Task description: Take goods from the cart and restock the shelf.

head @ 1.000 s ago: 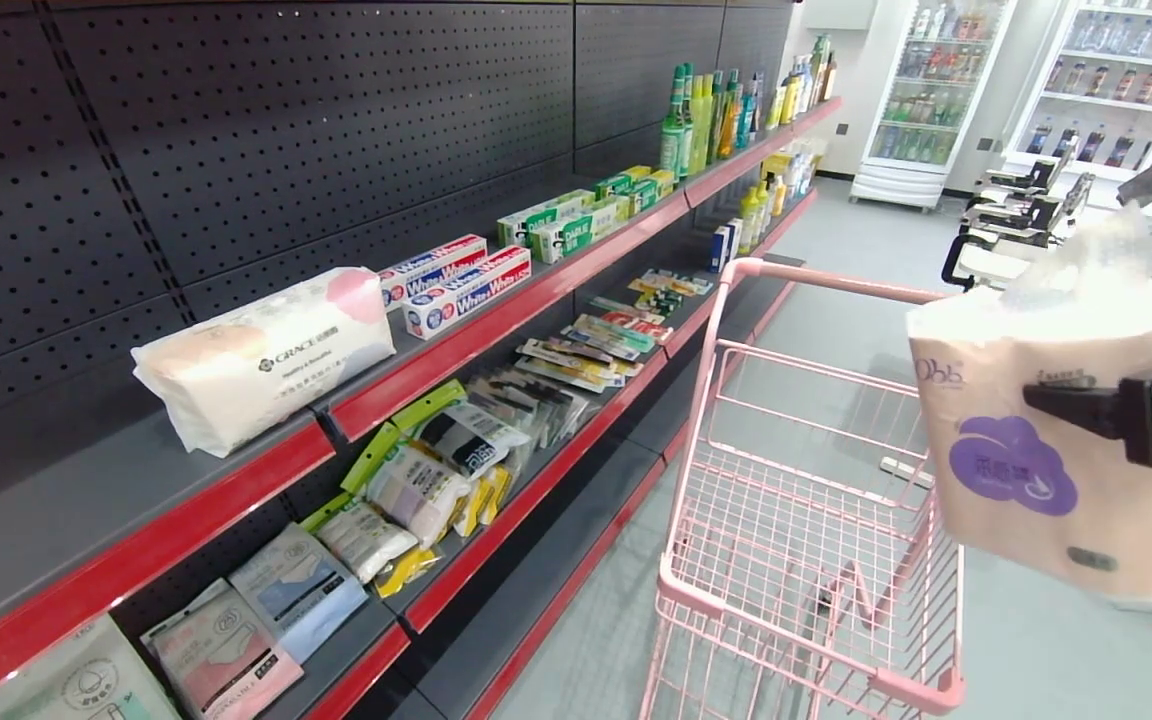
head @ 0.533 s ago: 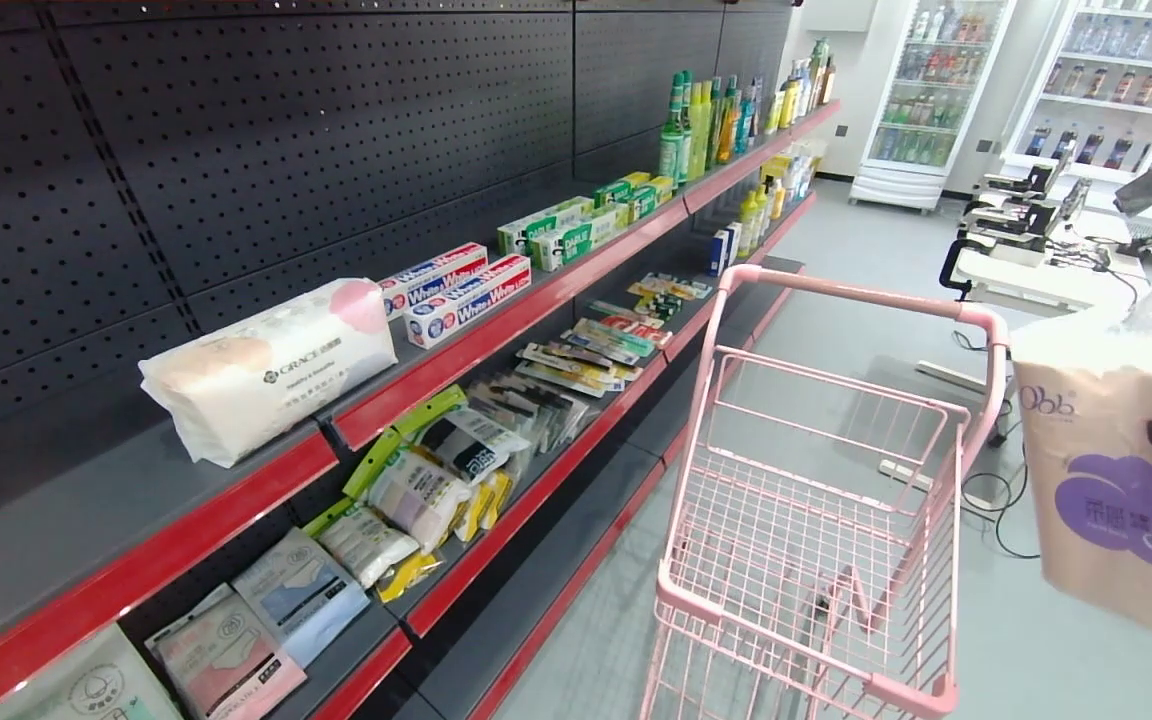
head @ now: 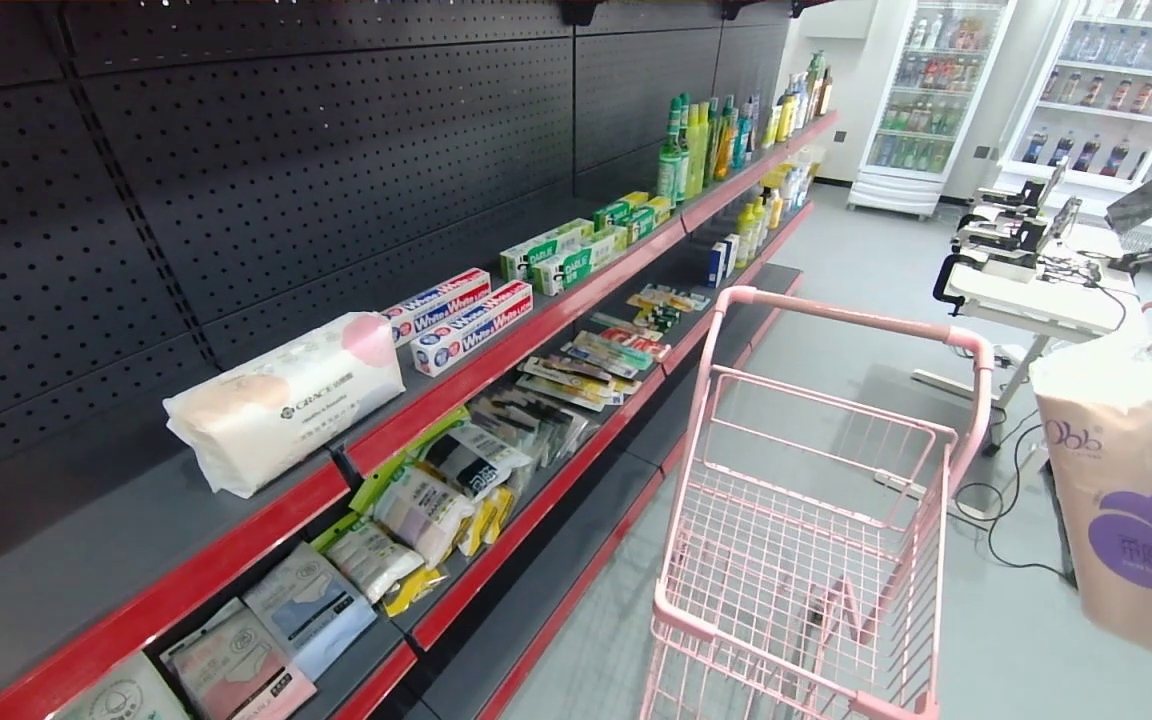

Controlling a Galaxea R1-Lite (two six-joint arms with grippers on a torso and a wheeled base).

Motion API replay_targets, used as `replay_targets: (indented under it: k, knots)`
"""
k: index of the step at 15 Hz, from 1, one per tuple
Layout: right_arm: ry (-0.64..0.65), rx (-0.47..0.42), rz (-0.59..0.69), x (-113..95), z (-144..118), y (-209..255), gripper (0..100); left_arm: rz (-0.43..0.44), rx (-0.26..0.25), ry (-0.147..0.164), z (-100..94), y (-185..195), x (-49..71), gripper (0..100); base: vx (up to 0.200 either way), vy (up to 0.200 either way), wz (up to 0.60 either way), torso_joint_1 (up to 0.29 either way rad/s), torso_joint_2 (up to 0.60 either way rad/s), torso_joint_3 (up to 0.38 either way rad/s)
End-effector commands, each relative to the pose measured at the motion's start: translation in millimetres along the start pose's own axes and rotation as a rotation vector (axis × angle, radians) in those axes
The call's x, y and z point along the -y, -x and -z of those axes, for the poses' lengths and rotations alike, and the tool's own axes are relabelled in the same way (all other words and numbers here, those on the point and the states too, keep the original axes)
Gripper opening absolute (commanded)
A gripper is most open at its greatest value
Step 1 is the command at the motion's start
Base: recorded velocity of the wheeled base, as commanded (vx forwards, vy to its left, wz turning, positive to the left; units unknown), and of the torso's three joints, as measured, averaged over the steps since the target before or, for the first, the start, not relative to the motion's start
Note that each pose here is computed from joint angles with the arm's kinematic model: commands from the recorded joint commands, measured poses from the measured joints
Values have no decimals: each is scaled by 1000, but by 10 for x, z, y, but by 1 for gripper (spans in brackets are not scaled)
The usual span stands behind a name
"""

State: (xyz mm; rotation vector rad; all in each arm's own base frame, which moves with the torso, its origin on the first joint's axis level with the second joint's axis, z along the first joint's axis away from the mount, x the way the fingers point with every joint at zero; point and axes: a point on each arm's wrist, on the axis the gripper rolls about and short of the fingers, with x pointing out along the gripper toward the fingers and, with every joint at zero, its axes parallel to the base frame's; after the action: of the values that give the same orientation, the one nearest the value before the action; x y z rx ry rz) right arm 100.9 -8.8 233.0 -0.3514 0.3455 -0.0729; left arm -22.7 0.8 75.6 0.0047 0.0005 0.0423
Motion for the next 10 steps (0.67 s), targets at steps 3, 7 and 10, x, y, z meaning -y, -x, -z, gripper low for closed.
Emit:
replay_targets:
  k: [3, 7, 10]
  knots:
    - [8, -1, 3, 1, 7, 4, 0, -1, -1, 0, -1, -1, 0, 100, 0, 0, 0, 173, -346, -191]
    - [13, 2, 2, 0, 6, 12, 0, -1, -1, 0, -1, -1, 0, 100, 0, 0, 0, 168, -344, -179]
    - [21, 4, 3, 2, 2, 13, 0, -1, -1, 0, -1, -1, 0, 100, 0, 0, 0, 162, -326, -178]
